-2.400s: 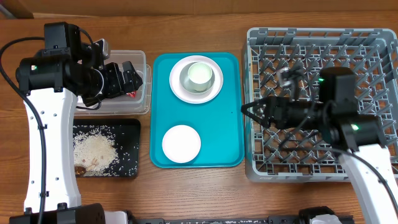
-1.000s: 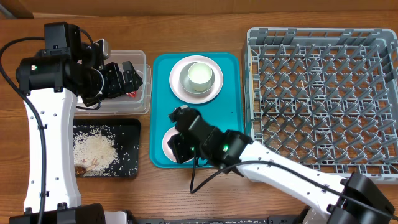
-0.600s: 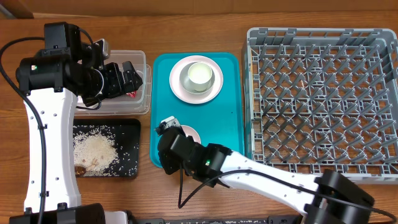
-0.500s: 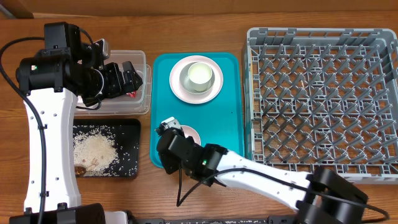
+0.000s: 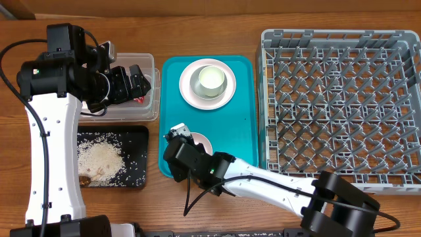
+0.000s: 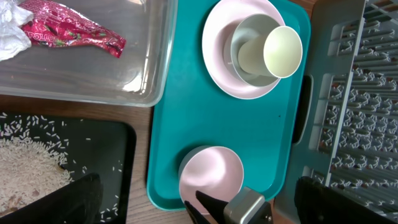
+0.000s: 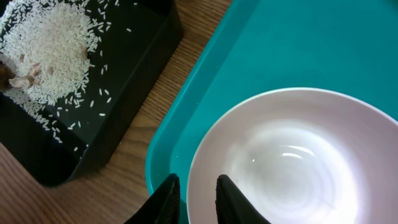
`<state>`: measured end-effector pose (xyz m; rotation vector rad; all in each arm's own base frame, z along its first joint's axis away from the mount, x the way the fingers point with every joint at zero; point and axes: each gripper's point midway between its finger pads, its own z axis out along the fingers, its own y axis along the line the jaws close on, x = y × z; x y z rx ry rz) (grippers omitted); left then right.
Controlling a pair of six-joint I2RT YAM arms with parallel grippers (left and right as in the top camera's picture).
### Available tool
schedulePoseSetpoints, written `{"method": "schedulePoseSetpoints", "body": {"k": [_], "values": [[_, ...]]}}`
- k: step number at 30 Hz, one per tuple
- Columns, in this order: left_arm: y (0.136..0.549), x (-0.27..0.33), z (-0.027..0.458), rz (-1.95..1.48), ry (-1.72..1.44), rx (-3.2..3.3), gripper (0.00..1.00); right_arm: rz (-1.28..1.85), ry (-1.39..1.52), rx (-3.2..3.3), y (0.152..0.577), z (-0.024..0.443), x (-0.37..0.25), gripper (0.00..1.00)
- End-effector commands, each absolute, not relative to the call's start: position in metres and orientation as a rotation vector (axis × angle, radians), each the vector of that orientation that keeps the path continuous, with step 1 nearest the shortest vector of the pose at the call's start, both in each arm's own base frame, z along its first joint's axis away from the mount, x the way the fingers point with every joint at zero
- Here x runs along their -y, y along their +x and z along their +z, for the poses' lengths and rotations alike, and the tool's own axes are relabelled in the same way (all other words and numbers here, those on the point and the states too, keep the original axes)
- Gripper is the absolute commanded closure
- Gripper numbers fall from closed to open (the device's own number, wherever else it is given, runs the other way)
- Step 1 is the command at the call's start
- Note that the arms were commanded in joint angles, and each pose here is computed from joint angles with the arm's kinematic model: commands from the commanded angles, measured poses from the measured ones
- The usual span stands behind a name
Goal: Sort waste into correct bins and load items into the dishwasher
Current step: 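Lower the right gripper onto the pink bowl rim and grasp it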
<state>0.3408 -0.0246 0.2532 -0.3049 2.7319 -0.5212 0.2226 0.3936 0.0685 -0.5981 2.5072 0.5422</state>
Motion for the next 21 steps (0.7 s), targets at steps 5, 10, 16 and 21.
{"method": "schedulePoseSetpoints", "body": {"k": [5,10,16,21], "values": [[0.344,0.022,0.253,-0.505,-0.285,-2.730,0.00,0.536,-0.599,-2.486,0.227,0.067,-0.401,0.78],[0.344,0.022,0.253,-0.506,-0.285,-2.730,0.00,0.534,-0.607,-2.498,0.226,0.062,-0.401,0.78],[0.344,0.022,0.253,-0.506,-0.285,-2.730,0.00,0.596,-0.676,-2.520,0.214,0.060,-0.407,0.77],[0.344,0.022,0.252,-0.506,-0.285,-2.730,0.00,0.588,-0.679,-2.529,0.213,0.058,-0.405,0.77]]}}
